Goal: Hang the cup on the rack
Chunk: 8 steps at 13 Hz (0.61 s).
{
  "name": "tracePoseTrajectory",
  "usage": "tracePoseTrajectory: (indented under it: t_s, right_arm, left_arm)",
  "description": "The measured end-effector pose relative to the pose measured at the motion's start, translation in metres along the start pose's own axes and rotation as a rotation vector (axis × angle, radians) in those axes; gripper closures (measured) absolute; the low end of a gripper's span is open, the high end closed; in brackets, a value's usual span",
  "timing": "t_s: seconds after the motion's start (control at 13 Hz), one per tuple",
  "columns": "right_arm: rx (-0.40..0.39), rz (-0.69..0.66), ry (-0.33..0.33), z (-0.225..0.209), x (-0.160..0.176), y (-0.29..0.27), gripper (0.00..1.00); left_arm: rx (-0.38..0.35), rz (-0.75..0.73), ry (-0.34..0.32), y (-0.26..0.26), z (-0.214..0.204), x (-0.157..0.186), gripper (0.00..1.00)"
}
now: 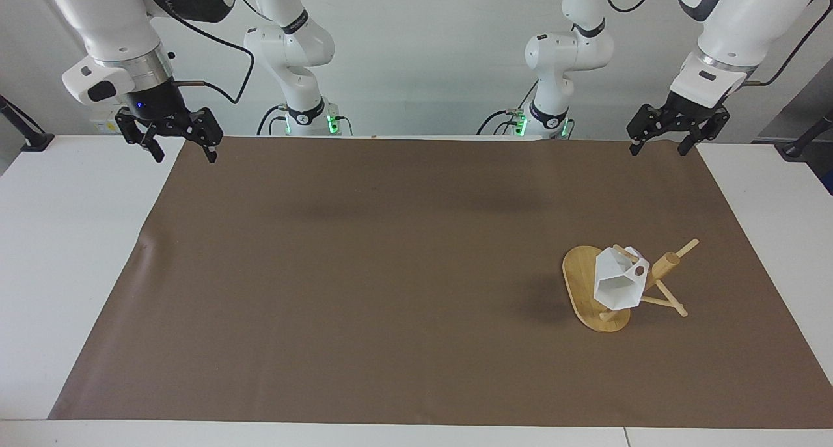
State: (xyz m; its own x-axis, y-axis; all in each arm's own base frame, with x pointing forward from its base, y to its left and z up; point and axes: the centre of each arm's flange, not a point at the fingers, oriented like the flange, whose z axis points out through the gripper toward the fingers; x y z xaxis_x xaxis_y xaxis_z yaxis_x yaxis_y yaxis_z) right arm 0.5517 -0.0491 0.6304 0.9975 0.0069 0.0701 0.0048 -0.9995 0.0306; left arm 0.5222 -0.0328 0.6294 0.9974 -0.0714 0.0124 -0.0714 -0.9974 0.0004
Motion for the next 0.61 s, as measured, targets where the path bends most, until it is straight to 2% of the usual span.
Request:
tracePoseTrajectory:
  t_s: [0.61]
  right_arm:
    - [0.000, 0.000, 0.000, 0.000, 0.000, 0.000, 0.00]
  left_arm:
    - [0.000, 0.004, 0.014, 0.002, 0.013, 0.004, 0.00]
